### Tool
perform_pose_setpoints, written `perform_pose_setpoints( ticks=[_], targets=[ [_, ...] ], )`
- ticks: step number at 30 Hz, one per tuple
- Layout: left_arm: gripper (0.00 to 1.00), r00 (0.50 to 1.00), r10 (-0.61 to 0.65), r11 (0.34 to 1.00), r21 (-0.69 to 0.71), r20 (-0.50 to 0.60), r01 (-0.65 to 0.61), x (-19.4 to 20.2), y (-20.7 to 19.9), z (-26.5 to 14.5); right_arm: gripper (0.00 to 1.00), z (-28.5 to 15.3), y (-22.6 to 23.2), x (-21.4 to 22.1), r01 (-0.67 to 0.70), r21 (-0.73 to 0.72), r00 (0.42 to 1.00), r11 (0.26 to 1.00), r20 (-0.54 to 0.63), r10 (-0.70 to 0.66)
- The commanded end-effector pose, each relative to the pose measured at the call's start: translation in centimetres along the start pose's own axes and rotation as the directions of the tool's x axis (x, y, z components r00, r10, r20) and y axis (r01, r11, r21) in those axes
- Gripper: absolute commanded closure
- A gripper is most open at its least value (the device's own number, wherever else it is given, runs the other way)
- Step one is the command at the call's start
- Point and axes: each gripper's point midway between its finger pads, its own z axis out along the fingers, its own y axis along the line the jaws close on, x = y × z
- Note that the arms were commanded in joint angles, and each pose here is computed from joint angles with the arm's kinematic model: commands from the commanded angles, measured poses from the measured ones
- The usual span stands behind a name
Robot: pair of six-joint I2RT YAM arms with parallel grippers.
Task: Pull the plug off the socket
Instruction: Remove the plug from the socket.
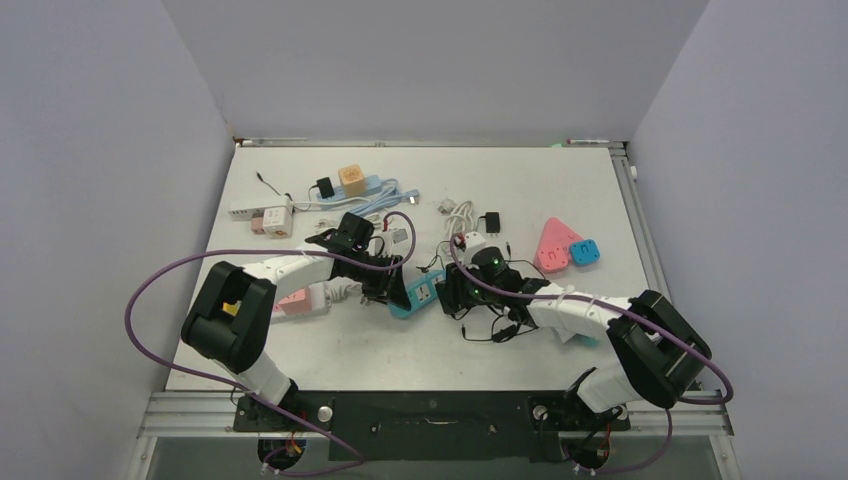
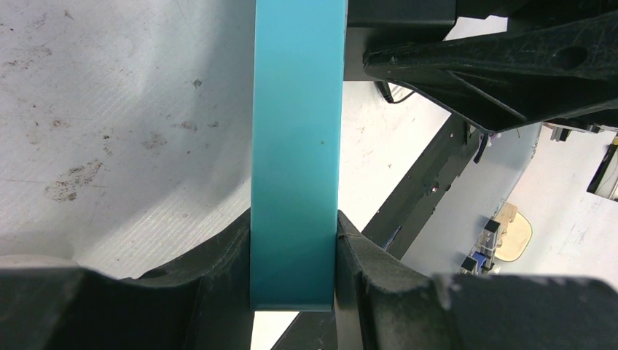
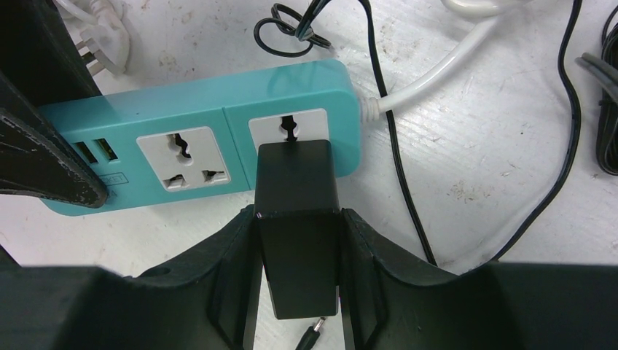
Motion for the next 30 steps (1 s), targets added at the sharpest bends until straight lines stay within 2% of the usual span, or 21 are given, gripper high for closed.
perform_pose_setpoints(
  ticks=[1,17,30],
  targets=[
    [1.00,0.999,-0.019,0.994,-0.106,0.043,0.024,-1.2,1.5,-0.7,0.95,-0.2,-1.1,-0.7,-0.029,0.015,0.999,0.999,0.022,0.029],
    [1.00,0.999,-0.020,0.993,-0.115,0.044,0.025,-1.1,1.7,-0.7,0.95,0.5,-0.6,0.6,-0.055,-0.098,0.998,0.994,-0.028,0.053],
    [1.00,0.999,-0.023,0.992,-0.125,0.047,0.029,-1.2,1.9,-0.8,0.95,-0.5,-2.3,-0.6,-0.042,0.060,0.999,0.997,0.021,0.041]
  ],
)
